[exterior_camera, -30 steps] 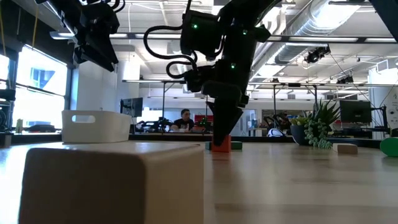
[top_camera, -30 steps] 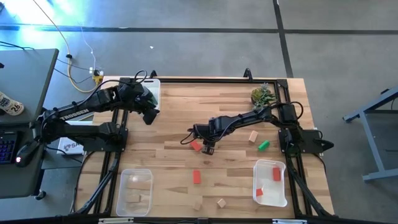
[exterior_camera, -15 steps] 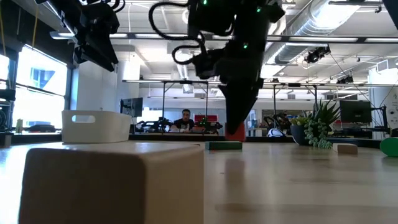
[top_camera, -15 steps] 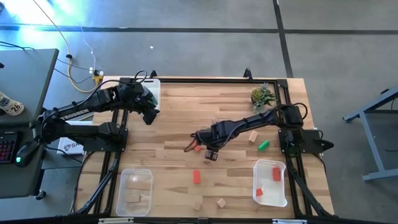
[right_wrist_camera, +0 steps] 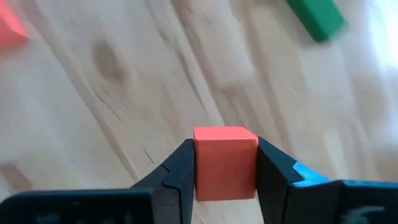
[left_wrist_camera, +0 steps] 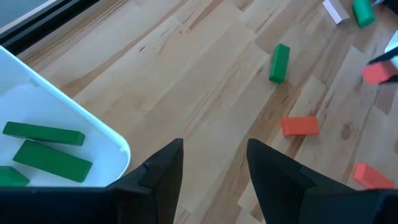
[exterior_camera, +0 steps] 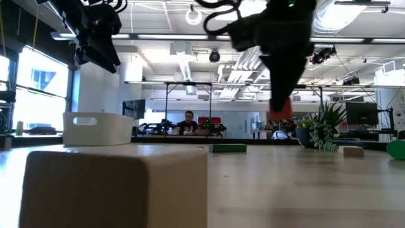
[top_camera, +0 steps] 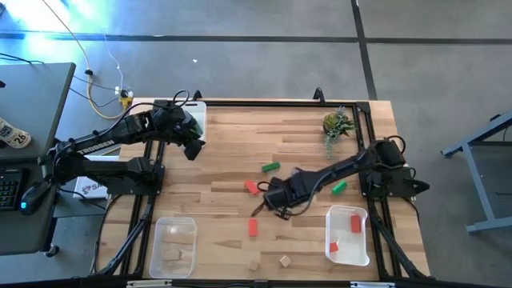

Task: Sort & place blocks by color
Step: Put the orange block into the bottom white bin

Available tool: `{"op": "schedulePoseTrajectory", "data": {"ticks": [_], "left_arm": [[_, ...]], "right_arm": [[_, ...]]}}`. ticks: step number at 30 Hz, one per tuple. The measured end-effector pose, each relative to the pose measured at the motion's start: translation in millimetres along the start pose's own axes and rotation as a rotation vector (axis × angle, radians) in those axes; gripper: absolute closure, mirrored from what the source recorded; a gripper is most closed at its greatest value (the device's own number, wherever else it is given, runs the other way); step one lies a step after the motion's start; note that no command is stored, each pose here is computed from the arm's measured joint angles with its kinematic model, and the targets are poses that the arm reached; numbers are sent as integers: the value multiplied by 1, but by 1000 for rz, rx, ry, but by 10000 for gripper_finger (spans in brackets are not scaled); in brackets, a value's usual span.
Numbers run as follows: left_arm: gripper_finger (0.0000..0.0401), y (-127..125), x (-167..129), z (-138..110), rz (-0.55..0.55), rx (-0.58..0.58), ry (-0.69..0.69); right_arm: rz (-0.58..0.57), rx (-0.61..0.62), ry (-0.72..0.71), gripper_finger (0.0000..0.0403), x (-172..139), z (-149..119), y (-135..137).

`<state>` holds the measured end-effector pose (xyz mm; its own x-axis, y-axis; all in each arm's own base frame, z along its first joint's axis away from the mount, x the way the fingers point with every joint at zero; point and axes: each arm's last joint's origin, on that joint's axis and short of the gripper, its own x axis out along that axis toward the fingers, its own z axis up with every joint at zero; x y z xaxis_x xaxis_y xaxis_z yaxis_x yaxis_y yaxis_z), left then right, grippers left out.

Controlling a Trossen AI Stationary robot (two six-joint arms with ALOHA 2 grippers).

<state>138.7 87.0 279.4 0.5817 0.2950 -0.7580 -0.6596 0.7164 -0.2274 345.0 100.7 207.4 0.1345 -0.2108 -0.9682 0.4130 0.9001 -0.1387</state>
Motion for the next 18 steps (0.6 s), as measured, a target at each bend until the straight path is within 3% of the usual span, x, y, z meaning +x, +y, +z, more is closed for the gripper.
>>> {"op": "schedulePoseTrajectory", "data": {"ticks": [18], "left_arm": [[238,0,0,0,0,20,0]], "right_arm": [[-334,229,137,297,-50,-79,1]]}}
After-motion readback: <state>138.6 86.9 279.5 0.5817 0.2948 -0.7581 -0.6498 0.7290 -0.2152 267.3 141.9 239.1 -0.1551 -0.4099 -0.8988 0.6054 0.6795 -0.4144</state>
